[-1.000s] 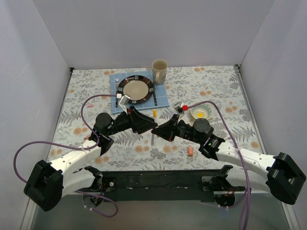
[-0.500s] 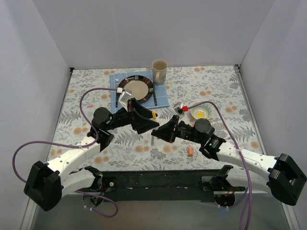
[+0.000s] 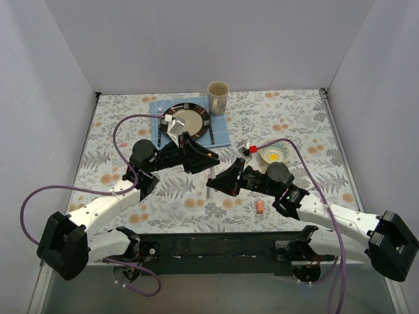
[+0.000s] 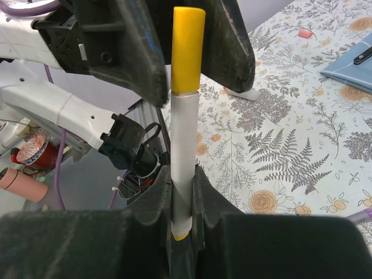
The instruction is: Insert the pens into the pen caps
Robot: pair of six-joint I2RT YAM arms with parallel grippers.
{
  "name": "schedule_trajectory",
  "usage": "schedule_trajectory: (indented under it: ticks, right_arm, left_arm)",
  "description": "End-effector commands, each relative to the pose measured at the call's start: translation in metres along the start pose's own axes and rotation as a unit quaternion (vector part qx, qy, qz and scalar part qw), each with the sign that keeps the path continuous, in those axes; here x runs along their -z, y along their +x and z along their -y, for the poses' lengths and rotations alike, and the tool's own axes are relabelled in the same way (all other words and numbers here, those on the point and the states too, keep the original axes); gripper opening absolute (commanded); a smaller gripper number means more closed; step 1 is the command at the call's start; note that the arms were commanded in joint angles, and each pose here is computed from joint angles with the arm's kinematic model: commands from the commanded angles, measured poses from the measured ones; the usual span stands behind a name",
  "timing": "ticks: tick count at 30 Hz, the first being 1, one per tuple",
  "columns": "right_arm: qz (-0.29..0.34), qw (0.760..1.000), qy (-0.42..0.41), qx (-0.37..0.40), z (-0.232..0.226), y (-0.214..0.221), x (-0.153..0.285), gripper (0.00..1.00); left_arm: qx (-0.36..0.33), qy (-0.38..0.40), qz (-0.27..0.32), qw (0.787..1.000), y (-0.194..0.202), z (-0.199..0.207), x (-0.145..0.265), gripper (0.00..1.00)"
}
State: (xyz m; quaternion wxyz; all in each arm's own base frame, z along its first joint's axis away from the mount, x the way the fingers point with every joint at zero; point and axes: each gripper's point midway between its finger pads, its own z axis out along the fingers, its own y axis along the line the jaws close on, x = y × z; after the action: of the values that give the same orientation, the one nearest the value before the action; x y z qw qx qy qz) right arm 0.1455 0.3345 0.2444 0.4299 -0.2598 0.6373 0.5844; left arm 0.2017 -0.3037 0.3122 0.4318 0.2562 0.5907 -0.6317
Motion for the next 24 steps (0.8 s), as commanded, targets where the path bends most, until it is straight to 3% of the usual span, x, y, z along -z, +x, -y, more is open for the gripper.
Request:
schedule_trajectory:
  ticks: [1,3,9,24]
  right_arm:
    - [0.032,0.999,-0.034,0.021,-0.019,-0.020,0.000,0.01]
    - [0.040,0.998,-0.032,0.026,-0.018,-0.024,0.000,0.01]
    - [0.078,0.995,-0.024,0.065,-0.023,-0.058,-0.011,0.01]
    - [0.168,0.974,0.031,0.150,-0.018,-0.162,-0.022,0.01]
  left_arm:
    - [-0.019,0.029,0.002,0.999,-0.011,0.015,-0.003,0.14]
    - [0.010,0.053,-0.022,0.998,0.004,0.019,-0.001,0.00]
    - [0.104,0.106,-0.011,0.989,0.025,0.033,0.009,0.00]
    - [0.083,0.112,-0.038,0.989,0.074,0.039,0.017,0.00]
